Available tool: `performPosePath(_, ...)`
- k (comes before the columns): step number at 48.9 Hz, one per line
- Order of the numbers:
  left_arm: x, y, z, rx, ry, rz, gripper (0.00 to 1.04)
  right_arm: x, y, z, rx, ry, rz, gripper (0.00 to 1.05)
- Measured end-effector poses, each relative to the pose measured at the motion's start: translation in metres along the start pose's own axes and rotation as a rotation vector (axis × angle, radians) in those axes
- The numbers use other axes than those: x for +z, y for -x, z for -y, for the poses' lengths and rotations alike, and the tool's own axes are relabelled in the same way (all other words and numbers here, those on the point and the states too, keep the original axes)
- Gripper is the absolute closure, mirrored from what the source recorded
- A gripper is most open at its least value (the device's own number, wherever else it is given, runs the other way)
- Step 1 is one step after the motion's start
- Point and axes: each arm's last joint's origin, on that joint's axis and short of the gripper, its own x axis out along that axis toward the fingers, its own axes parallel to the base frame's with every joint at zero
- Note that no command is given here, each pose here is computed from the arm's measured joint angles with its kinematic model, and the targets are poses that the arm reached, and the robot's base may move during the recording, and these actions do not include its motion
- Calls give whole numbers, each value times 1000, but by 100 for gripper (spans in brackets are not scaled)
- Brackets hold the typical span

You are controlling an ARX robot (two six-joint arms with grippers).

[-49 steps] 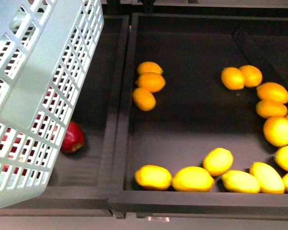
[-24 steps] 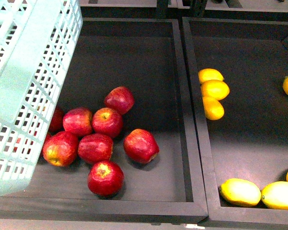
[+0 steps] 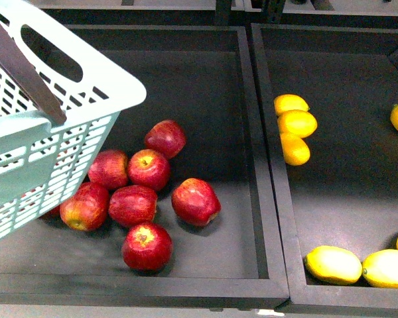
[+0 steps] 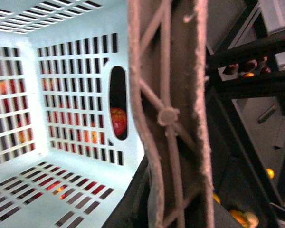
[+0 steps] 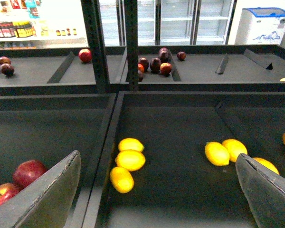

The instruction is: Pick lemon and mango into basket

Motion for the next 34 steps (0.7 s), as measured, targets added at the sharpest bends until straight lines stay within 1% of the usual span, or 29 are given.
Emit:
performPosePath(4,-7,-19,18,2,-55,-8,99,0,0,0,0,0,0,9)
performPosePath(8,-18,-38,47,-42,-106,-38,99,0,0,0,0,0,0,9)
performPosePath(9,-19,-40,49,-45,-109,-42,99,0,0,0,0,0,0,9)
performPosePath(11,-27,-48,62,-68,-129,-70,99,0,0,0,0,0,0,9)
performPosePath(18,-60,-71,104,-153,-180,-205,99,0,0,0,0,0,0,9)
performPosePath(19,-61,-72,105,-155,-183,-211,99,0,0,0,0,0,0,9)
performPosePath(23,-83,-81,123,-189,-219,-294,99,0,0,0,0,0,0,9)
performPosePath(29,-123,-89,151,-264,-296,-422,99,0,0,0,0,0,0,9)
performPosePath(34,-140,-81,164,-316,-348,-451,99,0,0,0,0,0,0,9)
